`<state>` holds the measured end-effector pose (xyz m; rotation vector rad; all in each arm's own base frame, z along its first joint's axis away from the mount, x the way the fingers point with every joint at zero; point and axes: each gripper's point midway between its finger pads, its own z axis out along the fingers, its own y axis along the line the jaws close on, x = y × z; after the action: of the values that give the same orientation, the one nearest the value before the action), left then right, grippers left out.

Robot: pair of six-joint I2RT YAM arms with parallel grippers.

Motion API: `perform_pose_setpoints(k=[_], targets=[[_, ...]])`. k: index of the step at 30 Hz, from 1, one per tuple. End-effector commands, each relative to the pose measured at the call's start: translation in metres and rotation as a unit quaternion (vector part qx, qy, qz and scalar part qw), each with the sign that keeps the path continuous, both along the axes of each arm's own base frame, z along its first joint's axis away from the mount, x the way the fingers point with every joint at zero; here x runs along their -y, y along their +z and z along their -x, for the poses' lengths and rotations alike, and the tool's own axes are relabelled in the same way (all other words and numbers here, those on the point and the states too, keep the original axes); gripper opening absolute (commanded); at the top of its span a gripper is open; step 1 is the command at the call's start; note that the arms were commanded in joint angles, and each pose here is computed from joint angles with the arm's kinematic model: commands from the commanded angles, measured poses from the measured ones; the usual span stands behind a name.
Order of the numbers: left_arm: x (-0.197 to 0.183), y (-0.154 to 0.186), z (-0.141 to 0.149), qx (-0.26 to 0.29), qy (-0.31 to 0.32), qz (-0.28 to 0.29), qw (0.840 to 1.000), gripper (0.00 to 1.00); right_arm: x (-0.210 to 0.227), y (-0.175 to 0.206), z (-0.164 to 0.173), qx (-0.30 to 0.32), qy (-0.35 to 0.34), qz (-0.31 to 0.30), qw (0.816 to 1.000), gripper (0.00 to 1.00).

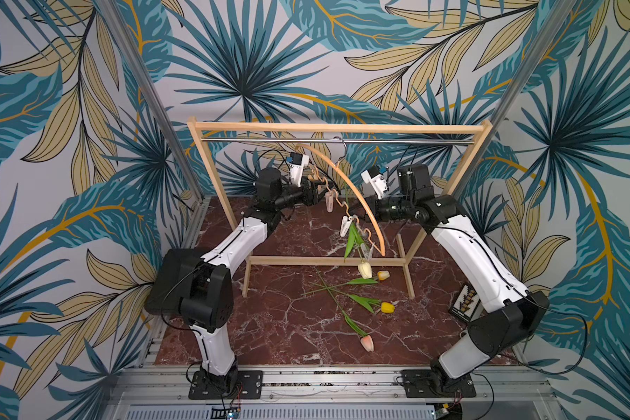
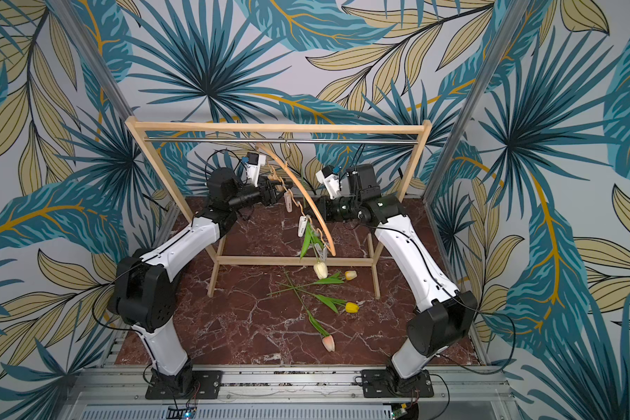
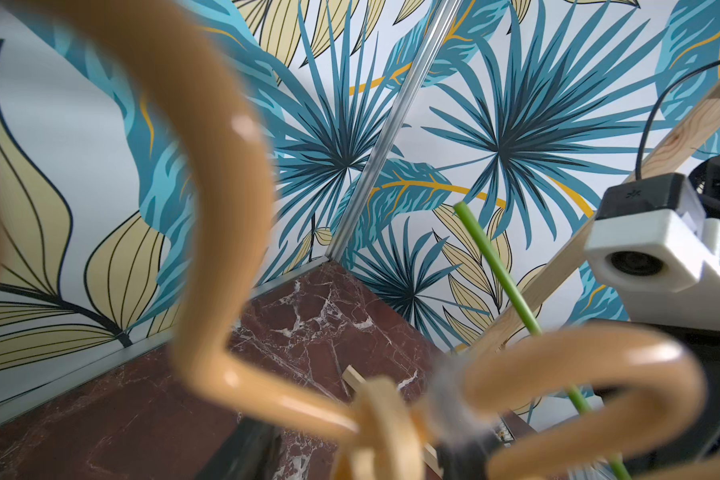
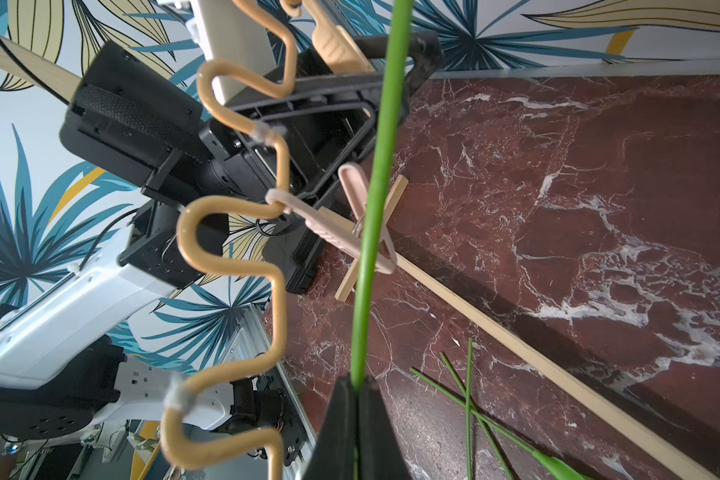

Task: Dry the flowers on a clothes hanger
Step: Open the clamp at the hanger.

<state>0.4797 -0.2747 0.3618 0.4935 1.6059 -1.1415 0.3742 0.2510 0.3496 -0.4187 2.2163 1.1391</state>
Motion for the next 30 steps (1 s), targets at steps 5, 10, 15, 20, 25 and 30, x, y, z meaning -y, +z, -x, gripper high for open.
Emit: perform_pose_setpoints(k=[5,10,15,20,25,30], targets=[[-0.011,0.029,0.01,0.044,0.021,0.007,0.999,0.6,-0.002,-0.004,0.003,-0.005,0.016,0.0,1.0,0.0],[-0.011,0.025,0.01,0.043,0.023,0.001,0.999,0.62,-0.003,-0.002,0.006,-0.004,0.022,-0.001,1.0,0.0],[-0.01,0.025,0.011,0.045,0.018,0.0,0.999,0.6,-0.005,-0.004,0.01,-0.009,0.029,0.0,1.0,0.0],[-0.008,0.017,0.011,0.037,0.01,-0.008,0.999,0.68,-0.01,-0.003,0.014,-0.01,0.039,-0.001,0.999,0.0],[-0.007,0.007,0.01,0.028,0.009,-0.017,0.999,0.76,-0.014,-0.001,0.019,-0.008,0.048,-0.002,0.999,0.0],[-0.009,0.004,0.01,0.026,0.011,-0.023,0.999,0.79,-0.017,0.0,0.022,-0.009,0.056,-0.001,0.998,0.0]])
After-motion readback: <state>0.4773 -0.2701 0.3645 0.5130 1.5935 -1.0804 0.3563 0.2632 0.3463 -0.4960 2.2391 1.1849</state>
